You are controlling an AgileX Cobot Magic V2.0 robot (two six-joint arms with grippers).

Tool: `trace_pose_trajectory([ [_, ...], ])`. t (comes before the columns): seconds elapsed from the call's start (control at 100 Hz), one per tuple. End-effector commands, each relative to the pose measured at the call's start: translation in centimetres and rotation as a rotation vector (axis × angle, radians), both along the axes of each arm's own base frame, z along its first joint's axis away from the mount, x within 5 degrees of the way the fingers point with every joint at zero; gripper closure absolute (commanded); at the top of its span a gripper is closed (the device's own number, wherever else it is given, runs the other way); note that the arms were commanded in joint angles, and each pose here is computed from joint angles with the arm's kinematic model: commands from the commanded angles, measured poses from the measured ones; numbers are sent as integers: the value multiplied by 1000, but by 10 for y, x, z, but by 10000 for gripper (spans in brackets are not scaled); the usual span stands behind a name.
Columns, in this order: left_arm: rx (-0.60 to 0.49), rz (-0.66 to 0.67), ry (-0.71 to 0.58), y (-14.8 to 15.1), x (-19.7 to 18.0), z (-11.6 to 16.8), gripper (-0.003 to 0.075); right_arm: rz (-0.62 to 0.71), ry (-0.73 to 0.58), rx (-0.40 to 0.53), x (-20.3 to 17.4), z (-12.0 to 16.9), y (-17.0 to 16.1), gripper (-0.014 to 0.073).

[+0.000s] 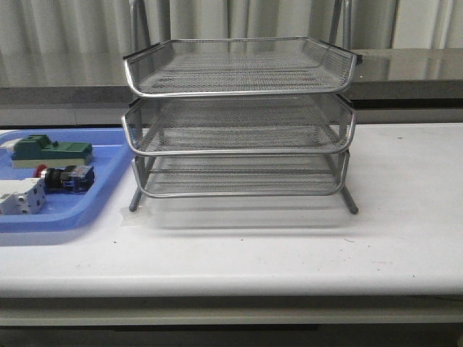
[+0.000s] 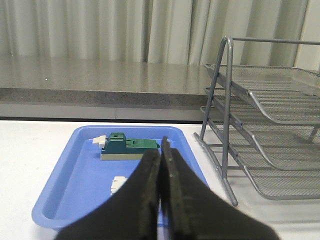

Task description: Place button on rack with both arms

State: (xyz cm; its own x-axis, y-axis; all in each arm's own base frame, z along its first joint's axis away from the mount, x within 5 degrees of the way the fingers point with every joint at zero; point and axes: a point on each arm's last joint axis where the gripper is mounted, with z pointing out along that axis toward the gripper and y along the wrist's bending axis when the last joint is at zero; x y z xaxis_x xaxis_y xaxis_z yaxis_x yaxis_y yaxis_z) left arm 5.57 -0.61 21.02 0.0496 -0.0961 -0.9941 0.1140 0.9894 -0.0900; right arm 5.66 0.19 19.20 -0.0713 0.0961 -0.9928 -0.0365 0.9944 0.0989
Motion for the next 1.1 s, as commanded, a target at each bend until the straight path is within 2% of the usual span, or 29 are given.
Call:
trace_pose_trajectory([
  [0.0, -20, -3, -74, 0, -1, -5, 740, 4, -123, -6, -2, 15, 0, 655],
  [0.22, -20, -3, -74, 0, -1, -5, 740, 14, -205, 30, -3, 24, 1, 655],
  [0.39, -20, -3, -74, 0, -1, -5, 740, 10, -170, 67, -6, 40, 1, 655],
  [0.6, -20, -3, -74, 0, -1, -5, 740, -5, -7, 60, -5, 73, 0, 655],
  [0.79, -20, -3, -74, 0, -1, -5, 740, -15, 234, 67, 10, 100, 1, 655],
  [0.93, -20, -3, -74, 0, -1, -5, 740, 18, 343, 166, 28, 114, 7, 655],
  [1.09, -20, -3, -74, 0, -1, -5, 740, 75, 385, 374, 45, 118, 18, 655],
])
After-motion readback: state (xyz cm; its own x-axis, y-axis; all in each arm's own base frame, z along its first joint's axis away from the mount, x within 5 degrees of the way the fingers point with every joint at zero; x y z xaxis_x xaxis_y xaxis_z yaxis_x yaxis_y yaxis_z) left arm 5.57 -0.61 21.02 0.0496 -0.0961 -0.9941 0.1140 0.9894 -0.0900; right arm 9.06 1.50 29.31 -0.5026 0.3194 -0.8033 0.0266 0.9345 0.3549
